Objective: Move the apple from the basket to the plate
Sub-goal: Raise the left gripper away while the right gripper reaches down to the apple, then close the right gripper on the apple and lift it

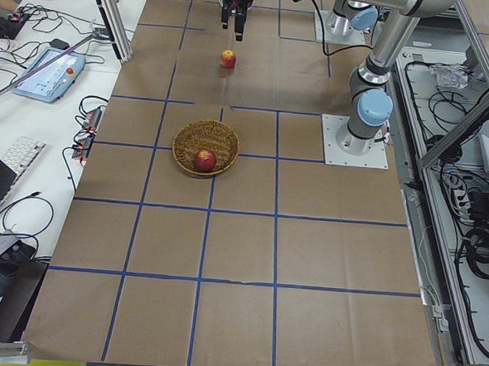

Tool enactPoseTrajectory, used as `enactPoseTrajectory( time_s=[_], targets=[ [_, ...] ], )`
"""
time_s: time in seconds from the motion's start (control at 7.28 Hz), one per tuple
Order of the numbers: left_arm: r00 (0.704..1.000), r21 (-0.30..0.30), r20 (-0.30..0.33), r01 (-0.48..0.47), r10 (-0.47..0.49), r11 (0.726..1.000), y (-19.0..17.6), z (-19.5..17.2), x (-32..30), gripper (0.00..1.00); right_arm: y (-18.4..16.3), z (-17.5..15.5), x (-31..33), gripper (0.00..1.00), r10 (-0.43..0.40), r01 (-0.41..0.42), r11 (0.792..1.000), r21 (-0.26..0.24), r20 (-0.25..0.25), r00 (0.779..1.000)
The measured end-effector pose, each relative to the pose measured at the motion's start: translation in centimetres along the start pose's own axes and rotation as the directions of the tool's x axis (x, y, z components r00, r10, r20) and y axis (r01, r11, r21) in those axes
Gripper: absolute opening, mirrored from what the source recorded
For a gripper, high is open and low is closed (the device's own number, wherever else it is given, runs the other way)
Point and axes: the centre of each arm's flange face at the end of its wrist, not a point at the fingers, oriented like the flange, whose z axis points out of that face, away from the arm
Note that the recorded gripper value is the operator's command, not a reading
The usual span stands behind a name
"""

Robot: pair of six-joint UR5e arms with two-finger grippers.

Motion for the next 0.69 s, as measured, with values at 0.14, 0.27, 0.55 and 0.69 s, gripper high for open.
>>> enactPoseTrajectory(
  time_s=[0.14,0.27,0.55,0.69],
  targets=[
    [1.0,-0.006,0.0,0.001,-0.001,1.0,-0.2,0.3,-0.1,1.0,0.7,2.9,-2.0,1.0,-0.011,0.011,1.0,0.016,-0.01,1.0],
    [1.0,-0.013,0.0,0.001,-0.001,1.0,-0.2,0.7,-0.1,1.0,1.6,5.6,-3.0,1.0,-0.02,0.02,0.999,0.027,-0.013,1.0],
    [1.0,-0.024,-0.001,0.002,-0.002,1.0,0.0,1.3,-0.1,1.0,3.4,10.5,-3.2,1.0,-0.027,0.027,0.999,0.046,-0.008,1.0],
    [1.0,-0.025,0.0,0.003,-0.003,1.0,0.1,1.5,-0.1,1.0,3.8,12.0,-3.1,0.99,-0.028,0.028,0.998,0.049,-0.005,1.0]
  ],
)
